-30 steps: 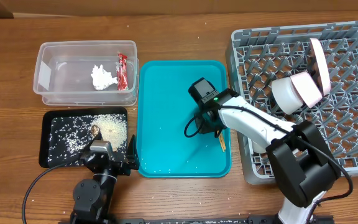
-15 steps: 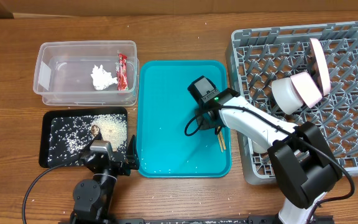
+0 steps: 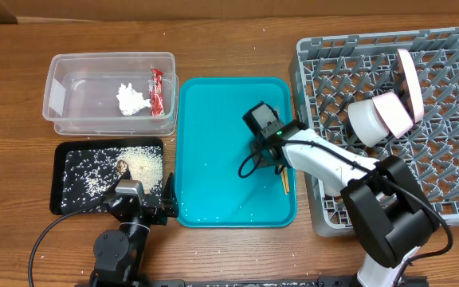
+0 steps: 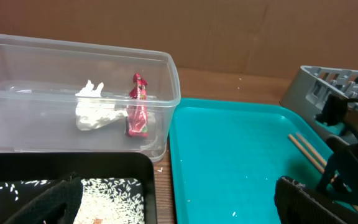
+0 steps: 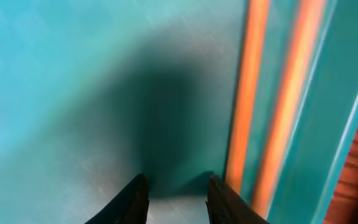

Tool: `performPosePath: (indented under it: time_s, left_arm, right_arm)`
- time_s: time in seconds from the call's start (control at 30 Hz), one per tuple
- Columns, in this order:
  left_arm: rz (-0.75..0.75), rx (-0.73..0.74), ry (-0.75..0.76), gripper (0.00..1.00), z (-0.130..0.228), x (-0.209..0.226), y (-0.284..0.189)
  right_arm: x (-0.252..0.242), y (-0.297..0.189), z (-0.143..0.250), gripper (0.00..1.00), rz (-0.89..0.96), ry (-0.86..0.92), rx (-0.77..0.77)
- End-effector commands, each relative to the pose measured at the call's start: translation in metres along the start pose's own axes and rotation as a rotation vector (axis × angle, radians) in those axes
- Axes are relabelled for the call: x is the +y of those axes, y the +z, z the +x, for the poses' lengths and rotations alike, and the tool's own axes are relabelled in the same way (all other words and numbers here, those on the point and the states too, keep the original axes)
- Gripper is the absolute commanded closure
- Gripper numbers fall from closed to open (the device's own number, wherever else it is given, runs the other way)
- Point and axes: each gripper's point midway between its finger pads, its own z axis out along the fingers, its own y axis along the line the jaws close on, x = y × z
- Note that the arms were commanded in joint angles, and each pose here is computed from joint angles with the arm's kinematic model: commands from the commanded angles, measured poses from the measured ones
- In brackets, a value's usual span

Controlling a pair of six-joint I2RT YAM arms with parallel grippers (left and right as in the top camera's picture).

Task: Sort waste into correct bins and load items into the dishwasher
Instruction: 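Close the right gripper on the wooden chopsticks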

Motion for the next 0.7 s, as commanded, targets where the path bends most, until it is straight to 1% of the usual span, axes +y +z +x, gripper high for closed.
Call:
performPosePath:
  time_s: [0.0, 0.13, 0.2, 0.4, 0.47, 0.5, 0.67]
  left_arm:
    - [0.004, -0.009, -0.011, 0.0, -0.001, 0.0, 0.0]
    - [0.004, -0.009, -0.011, 0.0, -0.001, 0.0, 0.0]
    - [0.004, -0.009, -0.011, 0.0, -0.001, 0.0, 0.0]
    - [0.004, -0.009, -0.011, 0.0, -0.001, 0.0, 0.0]
    - [0.004, -0.009, -0.011, 0.0, -0.001, 0.0, 0.0]
    - [0.004, -0.009, -0.011, 0.0, -0.001, 0.0, 0.0]
    - [0.004, -0.009, -0.011, 0.0, -0.001, 0.0, 0.0]
  right_arm:
    - [-0.004, -0.002, 0.005, 0.7, -0.004, 0.011, 0.007]
    - [-0.001, -0.007, 0.005, 0.71, -0.005, -0.008, 0.014]
    - [0.001, -0.018, 0.002, 0.73, -0.016, -0.01, 0.02]
    - [0.003, -0.046, -0.016, 0.73, -0.042, 0.001, -0.049]
    - [0.002, -0.047, -0.022, 0.72, -0.038, 0.008, -0.072]
    - [0.001, -0.047, -0.023, 0.7, -0.036, 0.01, -0.078]
    - [-0.01, -0.039, -0.024, 0.69, -0.002, 0.031, -0.095]
